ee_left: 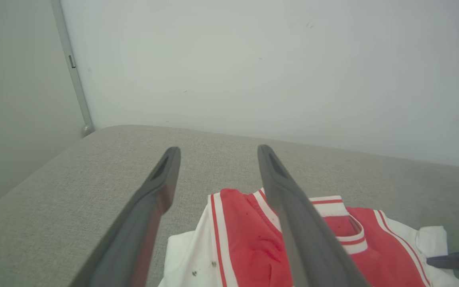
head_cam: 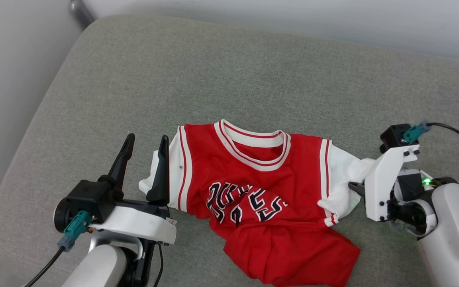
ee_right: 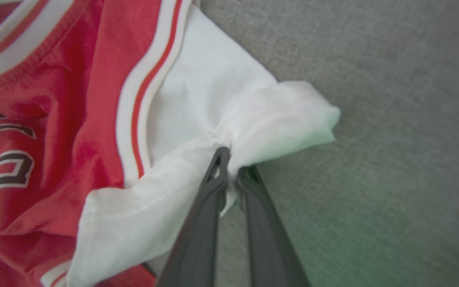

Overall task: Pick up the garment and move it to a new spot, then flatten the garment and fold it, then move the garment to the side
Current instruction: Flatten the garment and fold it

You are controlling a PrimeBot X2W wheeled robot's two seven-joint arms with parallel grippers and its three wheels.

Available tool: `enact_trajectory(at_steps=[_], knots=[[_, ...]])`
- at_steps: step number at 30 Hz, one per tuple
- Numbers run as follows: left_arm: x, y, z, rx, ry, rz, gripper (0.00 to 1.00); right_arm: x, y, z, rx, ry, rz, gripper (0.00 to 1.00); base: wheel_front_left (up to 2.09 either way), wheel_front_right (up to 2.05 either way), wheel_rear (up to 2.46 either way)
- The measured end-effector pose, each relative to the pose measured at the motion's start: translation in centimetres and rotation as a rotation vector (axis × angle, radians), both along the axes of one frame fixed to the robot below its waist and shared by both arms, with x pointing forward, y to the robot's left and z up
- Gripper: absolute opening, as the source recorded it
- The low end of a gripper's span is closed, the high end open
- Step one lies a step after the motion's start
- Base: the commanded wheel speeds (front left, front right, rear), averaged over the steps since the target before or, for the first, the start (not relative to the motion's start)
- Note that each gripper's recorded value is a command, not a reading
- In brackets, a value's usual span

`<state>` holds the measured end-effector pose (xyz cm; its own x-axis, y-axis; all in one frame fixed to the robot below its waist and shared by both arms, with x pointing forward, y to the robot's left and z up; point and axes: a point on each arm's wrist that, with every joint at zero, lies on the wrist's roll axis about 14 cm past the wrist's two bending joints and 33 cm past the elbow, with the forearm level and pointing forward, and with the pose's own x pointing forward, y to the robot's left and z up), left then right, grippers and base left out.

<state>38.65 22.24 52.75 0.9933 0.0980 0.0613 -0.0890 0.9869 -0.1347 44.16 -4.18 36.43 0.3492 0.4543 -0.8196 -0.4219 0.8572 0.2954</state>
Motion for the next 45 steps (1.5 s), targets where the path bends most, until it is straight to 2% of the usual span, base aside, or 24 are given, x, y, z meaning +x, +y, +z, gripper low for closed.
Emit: enact_trajectory(at_steps=[6, 11, 16, 20, 21, 22, 23, 27, 34, 39, 45], knots=[[-0.7, 0.3, -0.1, 0.005, 0.002, 0.008, 1.0, 0.8, -0.9, 2.5, 0.007, -0.134, -0.009, 0.0, 0.0, 0.0, 0.0], [-1.0, -0.2, 0.1, 0.007, -0.004, -0.007, 1.0, 1.7, -6.1, 5.4, -0.035, -0.267, -0.107, 0.0, 0.0, 0.0, 0.0], [-0.8, -1.1, 0.1, 0.0, -0.003, -0.03, 1.0, -0.7, -12.7, 5.0, -0.104, -0.245, -0.261, 0.0, 0.0, 0.0, 0.0], [-0.5, -2.0, 0.1, -0.008, 0.002, -0.057, 1.0, -3.9, -17.5, 3.3, -0.159, -0.186, -0.397, 0.0, 0.0, 0.0, 0.0], [-0.4, -2.2, 0.0, -0.005, 0.014, -0.065, 1.0, -5.8, -19.3, 2.0, -0.159, -0.166, -0.482, 0.04, 0.0, 0.0, 0.0], [-0.4, -2.3, -0.1, -0.005, 0.02, -0.068, 1.0, -6.1, -19.5, 1.7, -0.153, -0.172, -0.504, 0.34, 0.0, 0.0, 0.0], [-0.4, -2.3, -0.3, -0.006, 0.028, -0.068, 1.0, -6.4, -19.4, 1.5, -0.139, -0.177, -0.525, 1.0, 0.0, 0.0, 0.0], [-0.8, -2.4, -0.5, -0.003, 0.044, -0.077, 1.0, -6.7, -19.3, 2.0, -0.1, -0.268, -0.58, 1.0, 0.0, 0.0, 0.0], [-1.5, -2.4, -0.3, 0.0, 0.052, -0.084, 1.0, -6.1, -19.9, 6.5, -0.061, -0.573, -0.64, 1.0, 0.0, 0.0, 0.0], [-2.1, -2.5, -0.3, -0.006, 0.062, -0.088, 1.0, -6.6, -18.8, 9.7, -0.048, -0.755, -0.614, 1.0, 0.0, 0.0, 0.0], [-2.0, -2.1, -0.3, -0.007, 0.079, -0.088, 1.0, -7.7, -17.1, 12.6, -0.009, -0.896, -0.583, 1.0, 0.0, 0.0, 0.0]])
